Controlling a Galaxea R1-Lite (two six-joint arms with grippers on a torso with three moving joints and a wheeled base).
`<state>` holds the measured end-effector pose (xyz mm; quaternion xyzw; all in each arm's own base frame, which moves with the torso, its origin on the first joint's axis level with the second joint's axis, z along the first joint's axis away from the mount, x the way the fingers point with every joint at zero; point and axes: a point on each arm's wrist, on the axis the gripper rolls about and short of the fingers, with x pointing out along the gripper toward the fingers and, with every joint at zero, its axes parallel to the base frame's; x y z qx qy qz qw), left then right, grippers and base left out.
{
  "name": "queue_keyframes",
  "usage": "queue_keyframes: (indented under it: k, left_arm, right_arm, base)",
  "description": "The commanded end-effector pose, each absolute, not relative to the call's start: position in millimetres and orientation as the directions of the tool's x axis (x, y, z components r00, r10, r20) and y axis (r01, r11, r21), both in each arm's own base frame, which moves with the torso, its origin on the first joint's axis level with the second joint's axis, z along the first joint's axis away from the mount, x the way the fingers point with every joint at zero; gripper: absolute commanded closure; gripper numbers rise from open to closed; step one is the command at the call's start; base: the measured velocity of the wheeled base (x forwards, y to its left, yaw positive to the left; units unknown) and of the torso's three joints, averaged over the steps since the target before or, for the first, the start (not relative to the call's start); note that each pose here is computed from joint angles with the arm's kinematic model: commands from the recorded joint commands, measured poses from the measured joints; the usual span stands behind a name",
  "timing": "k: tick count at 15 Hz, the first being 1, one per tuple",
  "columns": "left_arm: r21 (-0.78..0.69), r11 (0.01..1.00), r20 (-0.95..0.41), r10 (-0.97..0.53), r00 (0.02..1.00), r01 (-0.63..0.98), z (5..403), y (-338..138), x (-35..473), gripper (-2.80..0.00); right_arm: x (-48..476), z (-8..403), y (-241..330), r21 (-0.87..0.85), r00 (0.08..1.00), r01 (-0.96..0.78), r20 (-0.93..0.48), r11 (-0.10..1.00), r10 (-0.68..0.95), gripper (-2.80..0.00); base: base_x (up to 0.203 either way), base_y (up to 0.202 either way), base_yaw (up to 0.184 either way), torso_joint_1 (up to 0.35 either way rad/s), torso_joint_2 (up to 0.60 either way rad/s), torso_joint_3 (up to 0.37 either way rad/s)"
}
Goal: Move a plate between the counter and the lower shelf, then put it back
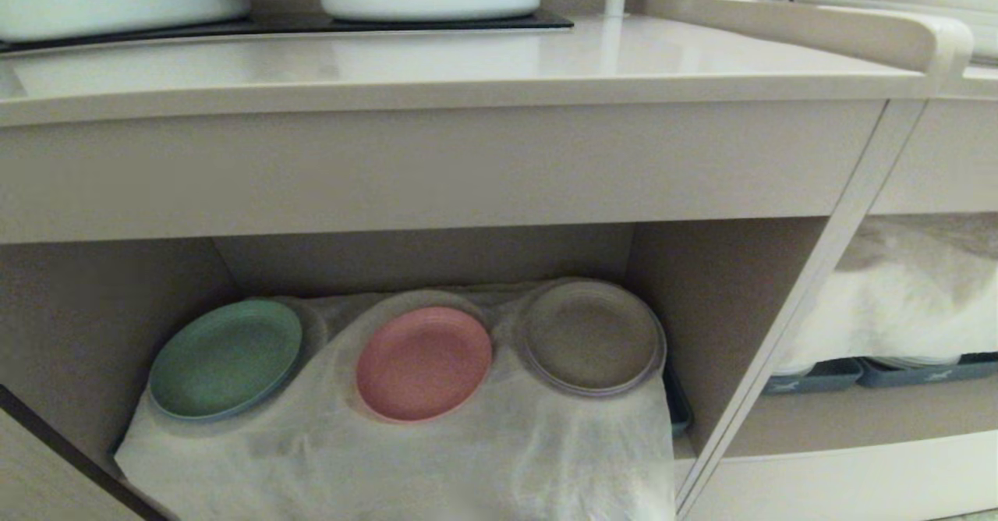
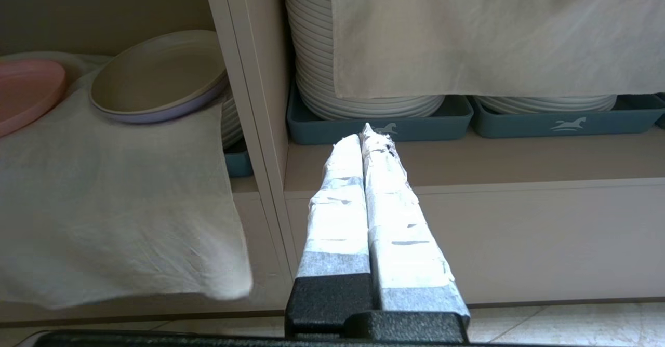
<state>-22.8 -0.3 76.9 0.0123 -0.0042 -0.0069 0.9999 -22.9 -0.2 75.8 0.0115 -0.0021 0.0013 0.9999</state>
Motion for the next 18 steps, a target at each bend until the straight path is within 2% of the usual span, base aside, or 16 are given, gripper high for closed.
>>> queue_keyframes:
  k: [1, 18]
  left_arm:
    - [0.026, 1.0, 0.008, -0.015, 1.0, 0.015, 76.7, -0.3, -22.8, 0.0]
    - [0.022, 1.0, 0.008, -0.014, 1.0, 0.014, 76.8, -0.3, -22.8, 0.0]
  right_arm:
    - [-22.8, 75.8, -0.2, 0.023, 1.0, -0.003, 0.003, 1.0, 0.003, 0.0]
    - [-22.8, 75.8, -0.2, 0.023, 1.0, -0.003, 0.003, 1.0, 0.003, 0.0]
  base:
    - [0.0, 0.0, 0.0, 0.0, 0.0, 0.0]
    - [0.0, 0.0, 0.0, 0.0, 0.0, 0.0]
